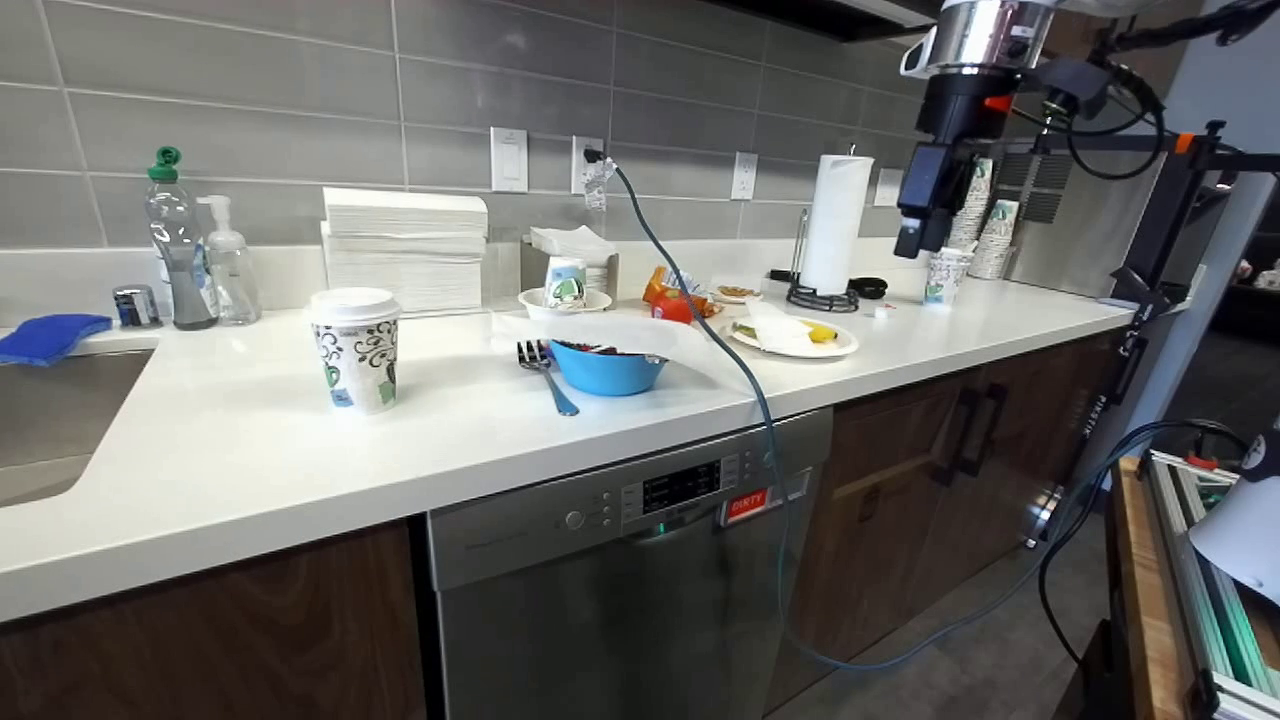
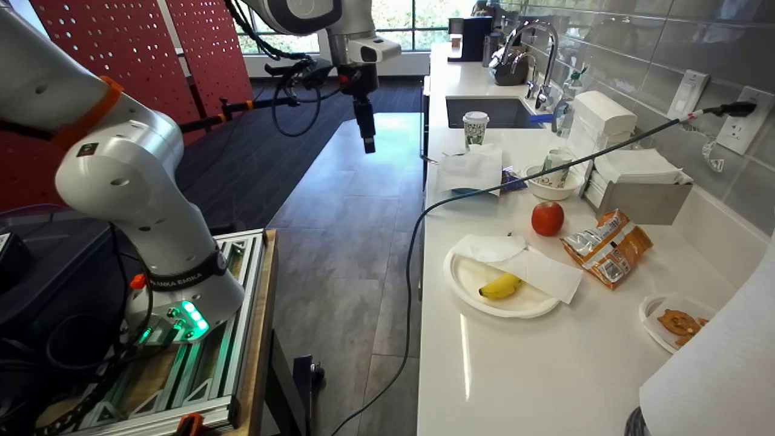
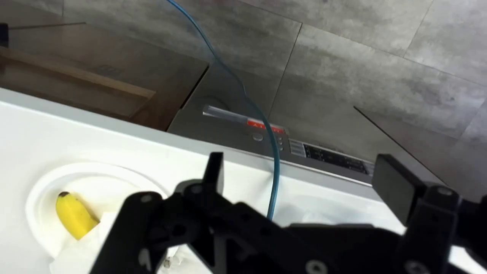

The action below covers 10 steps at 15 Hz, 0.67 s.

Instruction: Move the tomato to the right

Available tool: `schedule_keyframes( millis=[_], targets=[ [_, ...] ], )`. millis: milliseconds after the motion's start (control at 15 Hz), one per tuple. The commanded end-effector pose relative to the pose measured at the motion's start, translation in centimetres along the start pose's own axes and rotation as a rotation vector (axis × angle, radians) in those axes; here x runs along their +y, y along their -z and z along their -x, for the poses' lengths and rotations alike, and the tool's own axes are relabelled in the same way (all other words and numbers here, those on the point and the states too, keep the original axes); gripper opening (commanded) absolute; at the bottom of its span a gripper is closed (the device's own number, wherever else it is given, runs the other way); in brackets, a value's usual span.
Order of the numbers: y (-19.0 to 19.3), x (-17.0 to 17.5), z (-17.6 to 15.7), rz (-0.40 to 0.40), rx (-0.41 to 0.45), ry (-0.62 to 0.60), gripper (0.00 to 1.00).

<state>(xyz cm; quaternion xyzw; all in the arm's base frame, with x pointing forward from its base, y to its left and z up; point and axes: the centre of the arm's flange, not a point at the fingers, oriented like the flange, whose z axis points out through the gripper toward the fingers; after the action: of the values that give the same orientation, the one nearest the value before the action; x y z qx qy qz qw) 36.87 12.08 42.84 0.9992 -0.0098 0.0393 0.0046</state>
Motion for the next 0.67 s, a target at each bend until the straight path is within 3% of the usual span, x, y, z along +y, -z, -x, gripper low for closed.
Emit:
schedule_keyframes(
  millis=[0, 67, 400, 467, 533, 600],
  targets=[
    [0.6, 3.7, -5.8, -0.074, 0.035, 0.058, 1.00],
    [0.9, 4.8, -6.8, -0.098, 0.044, 0.100, 1.00],
    [1.3, 9.2, -10.6, -0.057, 0.186, 0.279, 1.00],
    [0.8, 10.1, -11.4, -0.059, 0.212, 0.273, 1.00],
    [1.9, 9.0, -9.5, -0.070, 0.185, 0.235, 1.00],
    [1.7, 9.4, -9.9, -0.069, 0.190, 0.235, 1.00]
  ],
)
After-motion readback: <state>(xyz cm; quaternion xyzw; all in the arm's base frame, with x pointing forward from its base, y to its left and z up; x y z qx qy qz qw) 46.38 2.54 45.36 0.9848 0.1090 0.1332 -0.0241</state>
